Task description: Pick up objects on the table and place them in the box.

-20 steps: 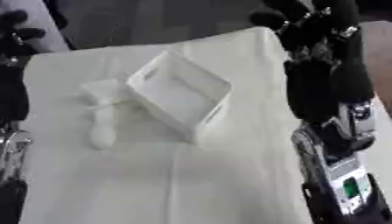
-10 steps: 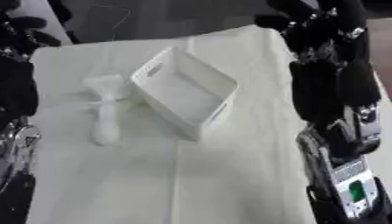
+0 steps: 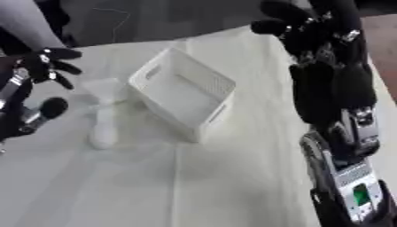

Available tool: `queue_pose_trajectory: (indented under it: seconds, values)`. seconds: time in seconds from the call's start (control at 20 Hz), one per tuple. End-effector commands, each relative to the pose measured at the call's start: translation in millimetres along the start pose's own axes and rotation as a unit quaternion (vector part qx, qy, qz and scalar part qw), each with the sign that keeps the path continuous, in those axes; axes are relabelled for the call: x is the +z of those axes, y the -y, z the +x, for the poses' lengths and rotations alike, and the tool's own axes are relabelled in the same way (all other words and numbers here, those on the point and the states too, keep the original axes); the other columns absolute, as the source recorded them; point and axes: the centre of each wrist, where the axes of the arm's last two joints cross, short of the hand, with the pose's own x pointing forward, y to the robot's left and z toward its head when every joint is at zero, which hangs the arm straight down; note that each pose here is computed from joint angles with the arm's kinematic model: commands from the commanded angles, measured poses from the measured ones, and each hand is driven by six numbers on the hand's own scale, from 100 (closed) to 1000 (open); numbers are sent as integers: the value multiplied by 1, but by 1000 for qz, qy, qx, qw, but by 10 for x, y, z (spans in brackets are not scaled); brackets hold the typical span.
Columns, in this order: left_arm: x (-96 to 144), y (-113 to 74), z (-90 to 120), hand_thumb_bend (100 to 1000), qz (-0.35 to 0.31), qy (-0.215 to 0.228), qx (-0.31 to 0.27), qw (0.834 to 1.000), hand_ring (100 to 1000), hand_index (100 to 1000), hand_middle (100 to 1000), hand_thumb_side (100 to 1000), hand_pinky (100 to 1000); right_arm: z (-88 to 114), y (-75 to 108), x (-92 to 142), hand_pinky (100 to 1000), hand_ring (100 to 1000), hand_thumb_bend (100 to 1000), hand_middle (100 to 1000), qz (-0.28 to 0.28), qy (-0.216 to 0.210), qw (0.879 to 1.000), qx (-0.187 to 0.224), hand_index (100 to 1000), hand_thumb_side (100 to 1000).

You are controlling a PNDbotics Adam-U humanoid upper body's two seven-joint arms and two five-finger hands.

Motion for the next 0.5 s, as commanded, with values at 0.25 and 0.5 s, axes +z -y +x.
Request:
queue_pose_trajectory:
  seconds: [0.25, 0.5]
  values:
    - [95, 9, -264, 743, -114, -92, 20, 989, 701, 868, 767, 816, 456, 42, 4, -37, 782, 858, 100, 947, 10, 5, 1000, -2, 997, 907]
    - [161, 21, -573, 774, -173, -164, 65, 969, 694, 865, 764, 785, 461, 42, -10, -17, 779, 855, 100, 947, 13, -1, 1000, -7, 998, 906]
